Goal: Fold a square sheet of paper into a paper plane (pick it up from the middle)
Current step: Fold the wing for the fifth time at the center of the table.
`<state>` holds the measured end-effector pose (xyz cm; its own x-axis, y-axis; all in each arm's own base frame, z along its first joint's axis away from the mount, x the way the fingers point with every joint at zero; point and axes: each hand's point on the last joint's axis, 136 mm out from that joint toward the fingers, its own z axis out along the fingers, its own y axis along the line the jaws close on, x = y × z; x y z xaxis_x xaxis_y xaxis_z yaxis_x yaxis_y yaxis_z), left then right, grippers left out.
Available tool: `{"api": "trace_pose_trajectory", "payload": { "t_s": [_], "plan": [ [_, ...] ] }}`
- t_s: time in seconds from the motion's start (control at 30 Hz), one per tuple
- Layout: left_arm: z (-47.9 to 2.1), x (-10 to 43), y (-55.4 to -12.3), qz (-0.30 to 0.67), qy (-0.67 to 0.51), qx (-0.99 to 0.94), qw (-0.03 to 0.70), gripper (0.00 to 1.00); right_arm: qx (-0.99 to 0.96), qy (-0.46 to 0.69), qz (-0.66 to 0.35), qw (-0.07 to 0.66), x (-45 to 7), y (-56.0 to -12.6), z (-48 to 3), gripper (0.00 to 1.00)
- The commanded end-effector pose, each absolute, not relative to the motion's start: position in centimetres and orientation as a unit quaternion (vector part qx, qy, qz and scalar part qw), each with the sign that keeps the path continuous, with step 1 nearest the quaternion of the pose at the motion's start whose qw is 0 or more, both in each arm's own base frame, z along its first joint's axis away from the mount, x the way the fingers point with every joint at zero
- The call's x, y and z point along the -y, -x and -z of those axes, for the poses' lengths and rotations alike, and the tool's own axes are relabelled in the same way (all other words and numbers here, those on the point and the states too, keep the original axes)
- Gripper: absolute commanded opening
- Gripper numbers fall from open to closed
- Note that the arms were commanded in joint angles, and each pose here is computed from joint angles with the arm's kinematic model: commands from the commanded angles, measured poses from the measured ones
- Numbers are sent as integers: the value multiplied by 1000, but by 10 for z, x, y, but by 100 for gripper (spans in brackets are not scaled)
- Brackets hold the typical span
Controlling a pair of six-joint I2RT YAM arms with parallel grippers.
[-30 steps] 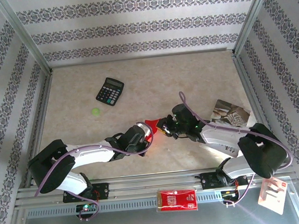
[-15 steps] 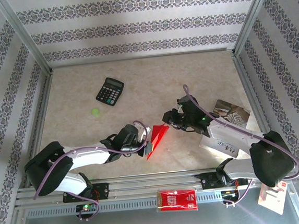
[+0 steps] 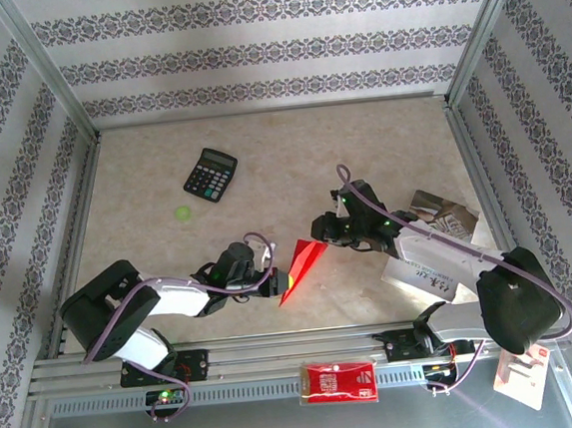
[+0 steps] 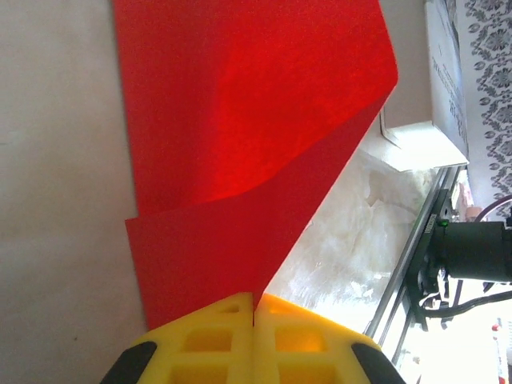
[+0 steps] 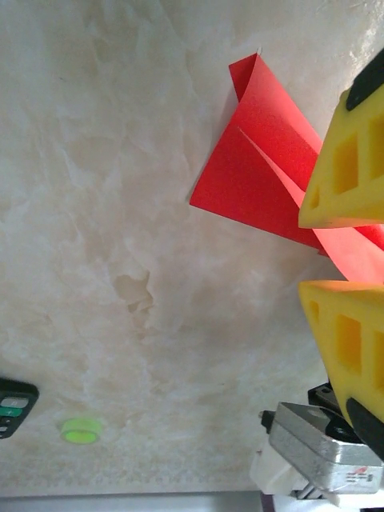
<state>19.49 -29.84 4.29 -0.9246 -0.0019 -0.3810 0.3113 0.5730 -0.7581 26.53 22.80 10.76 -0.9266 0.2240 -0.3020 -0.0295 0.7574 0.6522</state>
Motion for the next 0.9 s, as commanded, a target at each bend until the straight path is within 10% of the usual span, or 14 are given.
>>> {"api": "trace_pose_trajectory", "payload": {
  "t_s": [0.0,0.87],
  "plan": [
    [-54,303,-201,488,-71,-852,177,0,-920,-23,-345,182,-238,-263,-112,24],
    [-42,298,-206,476,-57,-867,141,0,-966,4,-212,147,-215,-250,-101,35]
  ]
}}
